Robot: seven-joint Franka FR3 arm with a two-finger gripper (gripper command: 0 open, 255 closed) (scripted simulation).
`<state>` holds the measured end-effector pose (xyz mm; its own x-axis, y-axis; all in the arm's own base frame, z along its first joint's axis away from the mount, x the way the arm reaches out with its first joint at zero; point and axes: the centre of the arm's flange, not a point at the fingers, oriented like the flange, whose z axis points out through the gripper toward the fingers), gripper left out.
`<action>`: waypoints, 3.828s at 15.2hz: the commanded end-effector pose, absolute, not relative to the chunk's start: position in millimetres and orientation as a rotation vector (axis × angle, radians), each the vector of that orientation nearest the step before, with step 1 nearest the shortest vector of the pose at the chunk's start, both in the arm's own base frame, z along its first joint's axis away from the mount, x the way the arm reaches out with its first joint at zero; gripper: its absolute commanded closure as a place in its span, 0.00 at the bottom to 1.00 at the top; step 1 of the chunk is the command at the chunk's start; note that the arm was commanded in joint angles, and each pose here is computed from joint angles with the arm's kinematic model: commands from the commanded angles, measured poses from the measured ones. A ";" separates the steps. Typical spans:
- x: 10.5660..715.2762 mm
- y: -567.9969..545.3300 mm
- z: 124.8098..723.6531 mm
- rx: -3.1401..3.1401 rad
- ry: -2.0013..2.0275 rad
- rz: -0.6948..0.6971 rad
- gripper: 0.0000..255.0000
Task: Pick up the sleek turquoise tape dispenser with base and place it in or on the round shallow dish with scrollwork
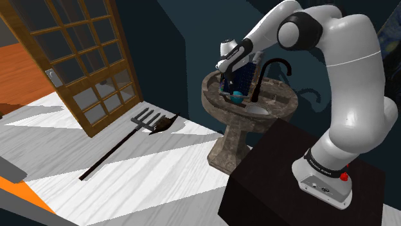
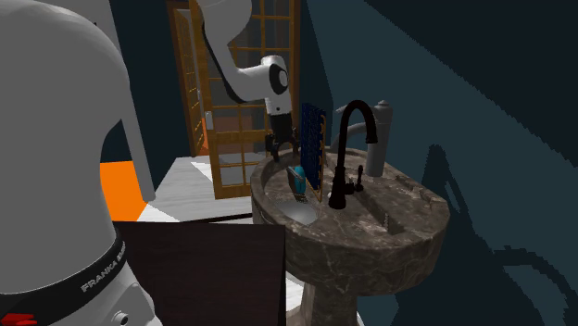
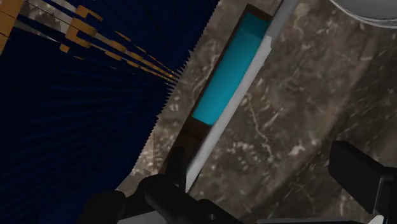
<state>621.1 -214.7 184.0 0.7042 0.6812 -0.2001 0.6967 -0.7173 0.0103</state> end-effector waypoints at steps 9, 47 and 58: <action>630.0 -236.6 125.4 2.794 1.158 -0.264 0.00; 630.0 -236.6 236.3 2.794 1.158 -0.264 1.00; 511.7 -228.5 254.4 2.794 1.158 -0.264 1.00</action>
<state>525.4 -227.7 252.3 0.6950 0.6905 -0.2006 0.7089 -0.7047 0.0306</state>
